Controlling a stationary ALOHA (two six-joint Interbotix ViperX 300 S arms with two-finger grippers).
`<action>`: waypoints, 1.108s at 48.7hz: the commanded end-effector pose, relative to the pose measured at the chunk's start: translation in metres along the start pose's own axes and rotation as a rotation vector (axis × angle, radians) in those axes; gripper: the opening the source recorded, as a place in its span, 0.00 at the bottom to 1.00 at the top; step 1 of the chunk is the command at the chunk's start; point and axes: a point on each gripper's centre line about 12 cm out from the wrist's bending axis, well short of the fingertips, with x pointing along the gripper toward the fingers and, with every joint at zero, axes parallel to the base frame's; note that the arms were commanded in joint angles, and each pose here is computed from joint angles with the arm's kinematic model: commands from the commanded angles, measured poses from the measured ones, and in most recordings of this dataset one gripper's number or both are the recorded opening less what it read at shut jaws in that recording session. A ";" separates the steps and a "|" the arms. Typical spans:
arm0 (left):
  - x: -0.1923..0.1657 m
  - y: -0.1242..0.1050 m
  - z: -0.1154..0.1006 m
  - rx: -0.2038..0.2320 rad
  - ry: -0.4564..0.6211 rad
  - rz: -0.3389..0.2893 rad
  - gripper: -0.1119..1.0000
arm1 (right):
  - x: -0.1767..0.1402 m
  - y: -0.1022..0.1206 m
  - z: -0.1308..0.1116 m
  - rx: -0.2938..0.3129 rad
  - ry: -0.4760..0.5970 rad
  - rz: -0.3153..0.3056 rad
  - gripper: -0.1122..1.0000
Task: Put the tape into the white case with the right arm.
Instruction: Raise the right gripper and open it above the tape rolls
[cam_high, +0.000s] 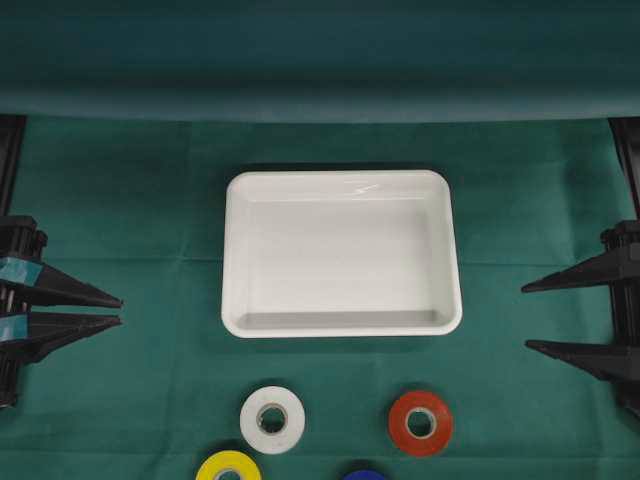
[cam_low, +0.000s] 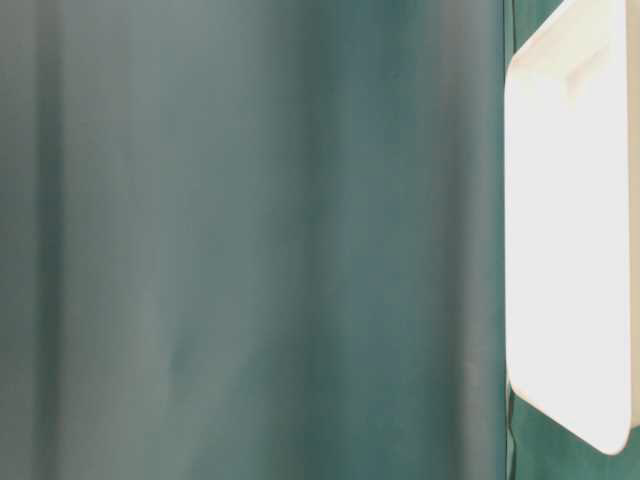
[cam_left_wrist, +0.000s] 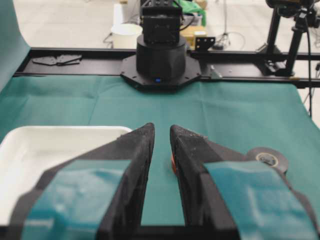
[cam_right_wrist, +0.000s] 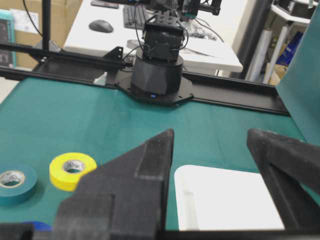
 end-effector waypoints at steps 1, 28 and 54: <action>0.002 -0.001 0.005 0.002 0.003 -0.002 0.32 | 0.002 -0.001 0.004 -0.006 -0.009 -0.003 0.32; -0.007 -0.002 -0.007 -0.002 0.065 -0.009 0.10 | -0.002 0.000 -0.004 0.007 0.031 0.001 0.02; -0.055 -0.002 -0.047 -0.003 0.183 -0.018 0.10 | -0.006 0.000 -0.017 0.002 0.087 0.001 0.62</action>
